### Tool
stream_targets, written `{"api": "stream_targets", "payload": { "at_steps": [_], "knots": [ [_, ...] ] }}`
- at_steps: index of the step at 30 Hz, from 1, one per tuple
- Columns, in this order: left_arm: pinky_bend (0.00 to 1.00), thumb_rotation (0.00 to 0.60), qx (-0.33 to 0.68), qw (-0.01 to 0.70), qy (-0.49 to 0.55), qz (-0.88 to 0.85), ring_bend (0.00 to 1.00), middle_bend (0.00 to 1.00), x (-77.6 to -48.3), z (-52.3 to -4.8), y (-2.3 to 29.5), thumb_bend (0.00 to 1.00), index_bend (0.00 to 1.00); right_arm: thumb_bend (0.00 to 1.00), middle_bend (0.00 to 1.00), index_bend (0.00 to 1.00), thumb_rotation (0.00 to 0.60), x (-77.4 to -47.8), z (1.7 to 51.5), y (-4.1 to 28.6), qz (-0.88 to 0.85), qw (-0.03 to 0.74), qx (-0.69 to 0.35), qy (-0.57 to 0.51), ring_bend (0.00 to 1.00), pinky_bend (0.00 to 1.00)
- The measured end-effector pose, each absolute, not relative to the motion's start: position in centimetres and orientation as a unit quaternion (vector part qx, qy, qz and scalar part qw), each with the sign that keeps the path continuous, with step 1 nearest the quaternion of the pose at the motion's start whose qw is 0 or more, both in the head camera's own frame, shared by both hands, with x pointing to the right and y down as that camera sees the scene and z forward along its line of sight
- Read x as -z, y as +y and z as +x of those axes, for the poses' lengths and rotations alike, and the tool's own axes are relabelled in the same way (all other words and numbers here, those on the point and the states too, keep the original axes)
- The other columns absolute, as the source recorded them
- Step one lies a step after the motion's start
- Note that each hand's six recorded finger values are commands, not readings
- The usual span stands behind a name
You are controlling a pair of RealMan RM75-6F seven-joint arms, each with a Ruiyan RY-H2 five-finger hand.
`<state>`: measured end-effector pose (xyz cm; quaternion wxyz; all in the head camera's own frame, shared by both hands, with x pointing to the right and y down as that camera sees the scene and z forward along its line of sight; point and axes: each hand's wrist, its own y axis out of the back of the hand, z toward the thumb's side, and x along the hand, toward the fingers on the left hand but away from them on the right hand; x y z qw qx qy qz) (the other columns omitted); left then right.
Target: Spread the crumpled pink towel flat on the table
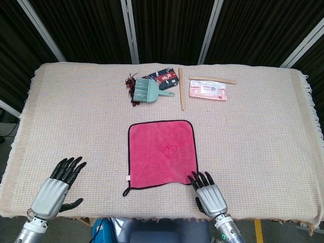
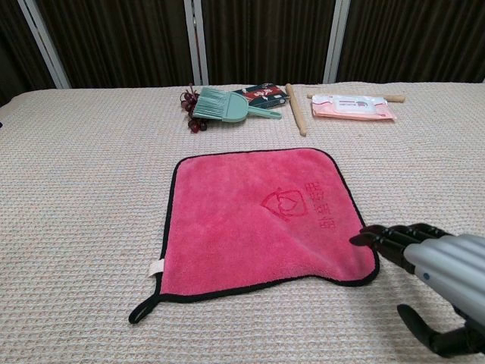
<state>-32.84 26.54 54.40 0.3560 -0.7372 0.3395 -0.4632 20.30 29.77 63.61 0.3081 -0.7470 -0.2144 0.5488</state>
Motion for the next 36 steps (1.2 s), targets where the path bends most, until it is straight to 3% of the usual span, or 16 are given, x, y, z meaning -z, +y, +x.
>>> {"api": "stream_targets", "payload": {
  "at_steps": [11, 17, 22, 36],
  "knots": [
    [0.0, 0.6, 0.467, 0.357, 0.338, -0.735, 0.0, 0.0, -54.3, -33.4, 26.5, 0.11, 0.03, 0.58, 0.0, 0.0, 0.6, -61.8, 23.2, 28.7, -0.736, 0.307, -0.54, -0.268, 0.0, 0.0],
    [0.0, 0.6, 0.479, 0.358, 0.351, -0.72, 0.0, 0.0, -54.1, -34.8, 26.2, 0.06, 0.0, 0.47, 0.0, 0.0, 0.6, -61.0, 25.8, 28.4, -0.727, 0.316, -0.533, -0.296, 0.0, 0.0],
    [0.0, 0.6, 0.502, 0.378, 0.369, -0.685, 0.0, 0.0, -53.6, -37.1, 25.7, 0.03, 0.0, 0.39, 0.0, 0.0, 0.6, -59.9, 28.3, 27.6, -0.705, 0.334, -0.532, -0.329, 0.0, 0.0],
    [0.0, 0.6, 0.559, 0.4, 0.42, -0.593, 0.0, 0.0, -52.5, -44.6, 24.7, 0.0, 0.0, 0.38, 0.0, 0.0, 0.6, -57.9, 35.5, 24.6, -0.635, 0.331, -0.552, -0.428, 0.0, 0.0]
  ]
}}
